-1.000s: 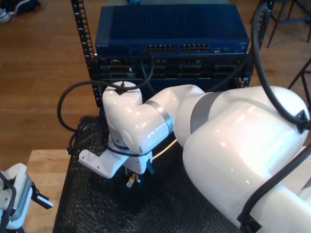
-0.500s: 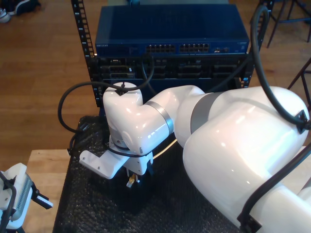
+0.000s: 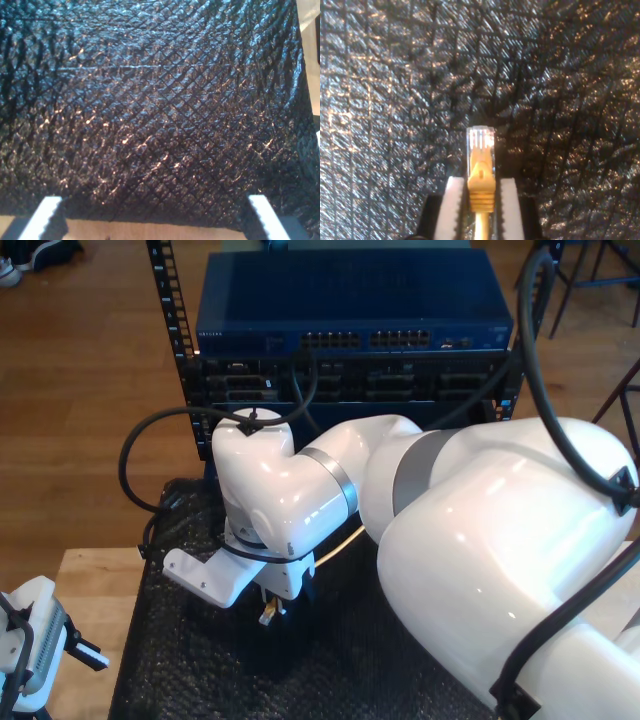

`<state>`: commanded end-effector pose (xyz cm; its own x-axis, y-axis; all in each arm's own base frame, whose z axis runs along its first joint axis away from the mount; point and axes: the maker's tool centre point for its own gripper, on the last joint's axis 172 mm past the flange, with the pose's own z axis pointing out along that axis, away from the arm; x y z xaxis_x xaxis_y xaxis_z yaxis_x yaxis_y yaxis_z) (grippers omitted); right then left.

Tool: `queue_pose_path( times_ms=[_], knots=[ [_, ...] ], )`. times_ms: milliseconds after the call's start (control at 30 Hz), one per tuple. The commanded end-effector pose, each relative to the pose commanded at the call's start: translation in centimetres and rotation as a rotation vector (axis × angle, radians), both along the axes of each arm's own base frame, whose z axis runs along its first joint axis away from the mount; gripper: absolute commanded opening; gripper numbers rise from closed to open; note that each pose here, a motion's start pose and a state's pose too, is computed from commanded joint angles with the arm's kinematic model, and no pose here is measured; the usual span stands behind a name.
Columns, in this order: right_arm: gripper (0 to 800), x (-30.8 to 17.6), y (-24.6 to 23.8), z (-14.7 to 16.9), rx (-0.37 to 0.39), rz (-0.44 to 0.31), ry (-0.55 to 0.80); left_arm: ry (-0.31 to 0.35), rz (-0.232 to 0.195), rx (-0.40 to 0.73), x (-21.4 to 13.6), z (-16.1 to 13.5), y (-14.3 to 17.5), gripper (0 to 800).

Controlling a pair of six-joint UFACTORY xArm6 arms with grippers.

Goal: Grab the cable and plug it in

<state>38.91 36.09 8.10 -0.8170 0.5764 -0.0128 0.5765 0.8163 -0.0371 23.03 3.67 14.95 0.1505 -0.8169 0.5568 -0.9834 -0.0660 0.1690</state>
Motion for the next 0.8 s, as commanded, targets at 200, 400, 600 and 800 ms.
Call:
queue_pose_path(
  times_ms=[200,400,600,800],
  knots=[
    [11,0.0,-0.1,0.0,0.0,-0.007,0.002,0.0,0.0,0.0,0.0,0.0,0.0,800],
    [10,1.9,-1.2,2.0,0.021,-0.173,-0.021,0.0,0.0,0.001,0.1,0.0,0.0,800],
    [4,3.1,-3.4,4.1,0.059,-0.291,0.017,-0.003,0.0,0.003,0.2,0.2,0.1,800],
    [4,4.0,-5.0,7.4,0.145,-0.422,0.062,0.007,0.007,-0.01,0.1,0.7,-0.4,800]
  ],
)
